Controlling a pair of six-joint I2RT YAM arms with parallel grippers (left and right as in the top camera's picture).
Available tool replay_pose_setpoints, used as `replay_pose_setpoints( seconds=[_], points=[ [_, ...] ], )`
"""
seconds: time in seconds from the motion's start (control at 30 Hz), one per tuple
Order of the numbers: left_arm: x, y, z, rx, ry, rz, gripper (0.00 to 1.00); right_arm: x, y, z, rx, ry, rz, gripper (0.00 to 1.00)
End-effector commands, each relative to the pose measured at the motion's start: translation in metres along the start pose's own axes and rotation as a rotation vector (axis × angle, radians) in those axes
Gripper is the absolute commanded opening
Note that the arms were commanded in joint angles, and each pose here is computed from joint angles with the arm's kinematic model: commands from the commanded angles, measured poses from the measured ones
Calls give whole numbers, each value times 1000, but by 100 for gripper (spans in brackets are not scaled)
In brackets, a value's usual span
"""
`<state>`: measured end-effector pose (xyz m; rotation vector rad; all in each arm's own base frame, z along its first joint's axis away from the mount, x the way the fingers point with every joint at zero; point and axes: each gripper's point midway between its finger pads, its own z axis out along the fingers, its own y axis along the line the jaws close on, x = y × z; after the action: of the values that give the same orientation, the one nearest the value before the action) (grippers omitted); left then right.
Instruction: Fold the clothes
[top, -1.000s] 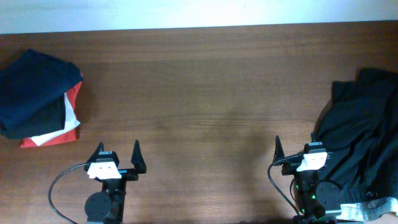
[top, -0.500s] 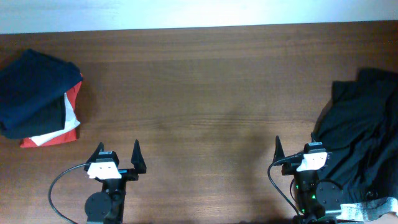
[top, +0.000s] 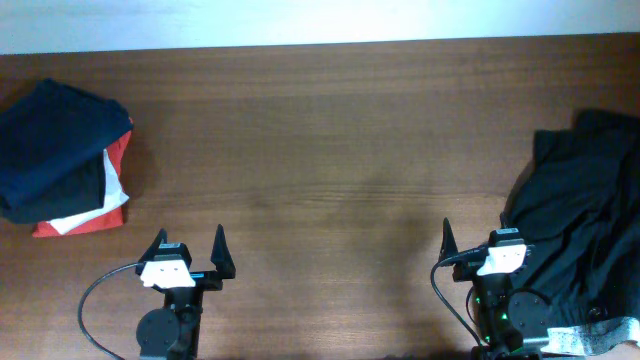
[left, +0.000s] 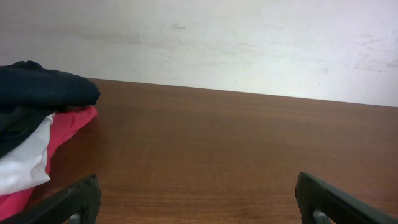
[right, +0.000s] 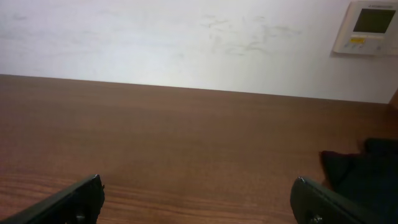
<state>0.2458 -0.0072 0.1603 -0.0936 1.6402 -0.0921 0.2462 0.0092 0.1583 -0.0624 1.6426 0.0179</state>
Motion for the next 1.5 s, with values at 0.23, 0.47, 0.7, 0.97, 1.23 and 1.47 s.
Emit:
replay_pose_setpoints(
  seconds=[0.23,0.47,0.7,0.97,1.23,1.47],
  points=[
    [-32,-5,3,-10,138,27,99,-39,-3,-8,16,160,130,99],
    [-51,-14,30,-19,459,45,99,-41,6,14,-22,722,167,99],
    [-47,-29,36,60,501,25,99,80,-52,-24,678,1243,395,99],
    [-47,-29,36,60,502,25,95,135,-98,-68,978,1365,505,100],
    [-47,-29,36,59,501,26,62,137,37,-6,-171,1332,643,4],
    [-38,-36,54,93,519,16,70,27,224,73,-749,789,546,5]
  ],
)
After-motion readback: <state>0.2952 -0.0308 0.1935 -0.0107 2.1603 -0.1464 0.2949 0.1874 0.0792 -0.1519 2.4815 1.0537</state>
